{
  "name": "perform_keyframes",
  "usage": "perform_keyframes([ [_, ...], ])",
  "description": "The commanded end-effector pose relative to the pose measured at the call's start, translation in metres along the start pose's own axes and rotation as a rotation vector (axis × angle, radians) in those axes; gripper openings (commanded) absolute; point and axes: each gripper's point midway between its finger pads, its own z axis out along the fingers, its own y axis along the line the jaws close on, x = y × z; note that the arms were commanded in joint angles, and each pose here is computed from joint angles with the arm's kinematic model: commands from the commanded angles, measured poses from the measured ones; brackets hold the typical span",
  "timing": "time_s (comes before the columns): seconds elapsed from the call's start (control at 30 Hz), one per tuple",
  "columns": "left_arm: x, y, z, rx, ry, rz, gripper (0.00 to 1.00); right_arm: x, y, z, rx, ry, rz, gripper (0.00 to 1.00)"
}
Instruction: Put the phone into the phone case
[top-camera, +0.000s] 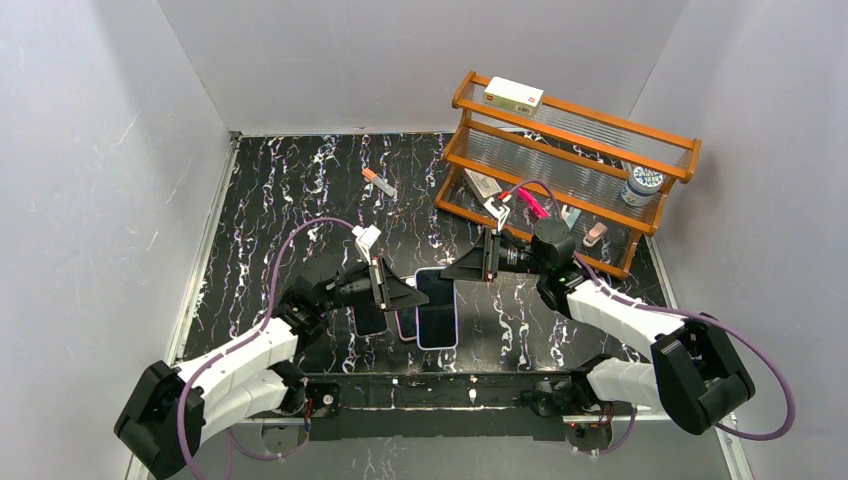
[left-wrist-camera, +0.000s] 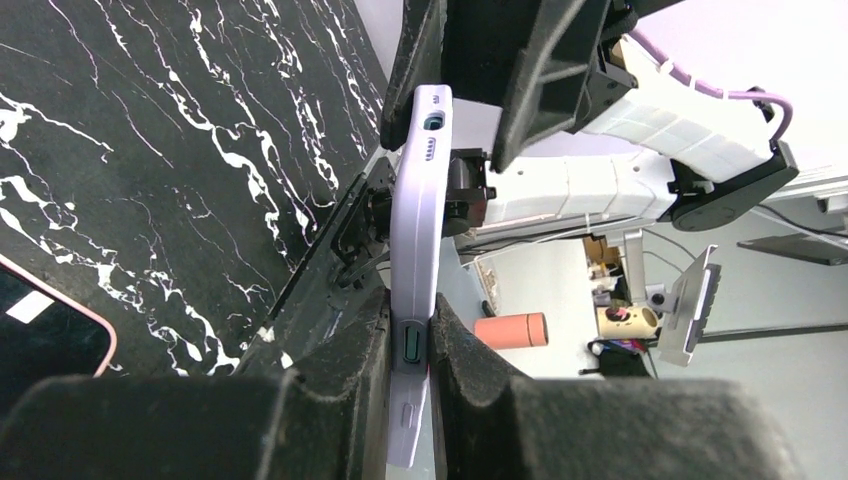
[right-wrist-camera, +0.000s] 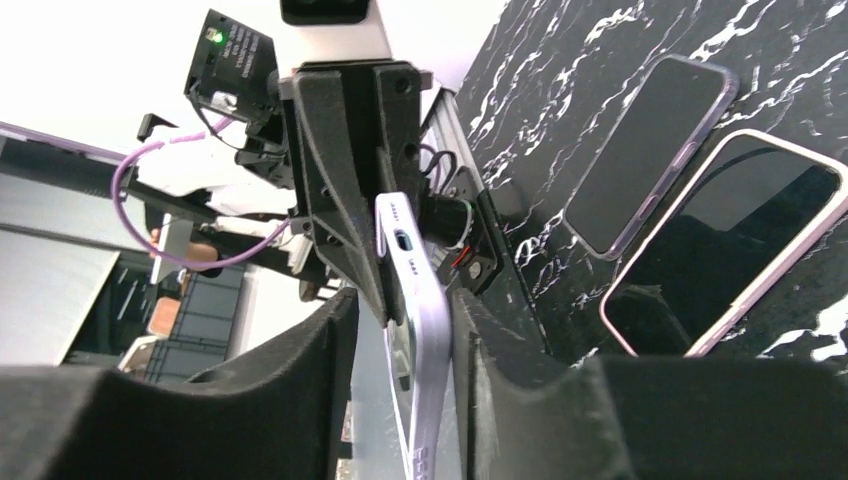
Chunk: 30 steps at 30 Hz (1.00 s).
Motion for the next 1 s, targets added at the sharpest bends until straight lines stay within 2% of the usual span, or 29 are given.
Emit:
perform_keyframes([
  [0.0,0.0,0.012,0.002,-0.062,0.018,0.03,0.0,-0.017,0.015,0.0,-0.025,-0.074,-0.09,0.38],
  [0.13,-0.001,0.041,0.001,-0.191,0.0,0.029,0.0,-0.02,0.015,-0.003,-0.012,-0.106,-0.094,0.03],
  [0.27,-0.005,0.062,-0.004,-0.321,-0.003,0.056,0.0,-0.022,0.003,-0.003,0.053,-0.121,-0.043,0.01],
  [0.43,-0.011,0.066,-0.001,-0.349,-0.013,0.057,0.0,-0.02,-0.012,-0.006,0.118,-0.144,-0.009,0.01],
  [0.57,-0.02,0.057,0.006,-0.323,-0.034,0.028,0.0,-0.017,-0.02,-0.009,0.169,-0.147,0.011,0.3],
  [0.67,-0.032,0.047,0.012,-0.286,-0.082,0.016,0.0,-0.019,-0.024,-0.014,0.228,-0.168,0.008,0.62],
  [0.77,-0.042,0.043,0.018,-0.267,-0.118,0.003,0.0,-0.025,-0.028,-0.024,0.317,-0.208,-0.005,0.91],
  [0.8,-0.045,0.044,0.021,-0.267,-0.126,0.002,0.0,-0.027,-0.029,-0.028,0.349,-0.224,-0.006,0.98],
  [0.97,-0.055,0.052,0.042,-0.267,-0.153,-0.011,0.0,-0.036,-0.021,-0.044,0.425,-0.293,-0.047,0.99],
])
